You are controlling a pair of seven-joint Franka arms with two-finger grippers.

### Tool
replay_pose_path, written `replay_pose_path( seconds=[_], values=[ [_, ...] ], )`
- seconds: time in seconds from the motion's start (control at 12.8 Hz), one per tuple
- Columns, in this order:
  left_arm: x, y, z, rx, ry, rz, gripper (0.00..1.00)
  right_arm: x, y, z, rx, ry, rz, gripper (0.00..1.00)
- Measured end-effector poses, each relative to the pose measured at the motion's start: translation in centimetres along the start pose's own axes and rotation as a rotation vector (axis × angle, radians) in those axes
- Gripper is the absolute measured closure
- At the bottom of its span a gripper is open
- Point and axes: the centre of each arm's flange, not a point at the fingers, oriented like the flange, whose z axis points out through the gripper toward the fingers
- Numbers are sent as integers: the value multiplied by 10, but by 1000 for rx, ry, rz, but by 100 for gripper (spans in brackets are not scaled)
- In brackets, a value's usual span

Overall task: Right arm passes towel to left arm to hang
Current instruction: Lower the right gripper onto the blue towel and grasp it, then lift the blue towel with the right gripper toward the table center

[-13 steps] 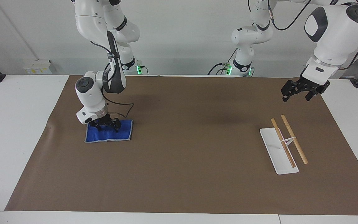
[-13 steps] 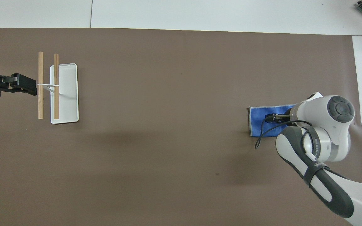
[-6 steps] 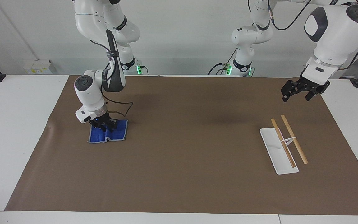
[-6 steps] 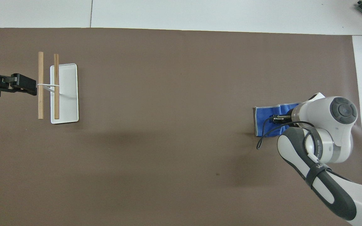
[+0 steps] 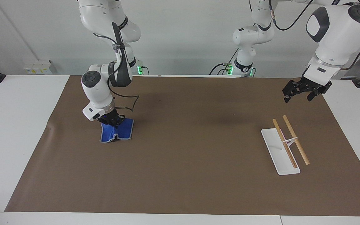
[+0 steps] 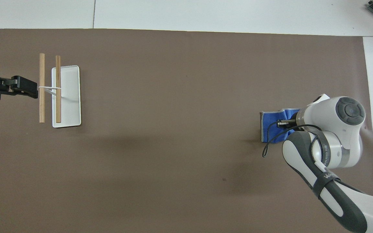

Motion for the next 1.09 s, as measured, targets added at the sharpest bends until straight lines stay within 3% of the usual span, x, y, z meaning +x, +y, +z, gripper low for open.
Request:
replay_pose_path(
  seconds=[0.16, 0.47, 1.09],
  values=[
    [0, 0, 0, 0, 0, 0, 0, 8, -39, -35, 55, 15, 35, 94],
    [0, 0, 0, 0, 0, 0, 0, 16, -113, -92, 269, 51, 66, 94],
    [0, 0, 0, 0, 0, 0, 0, 17, -189, -167, 675, 18, 335, 94]
  ],
)
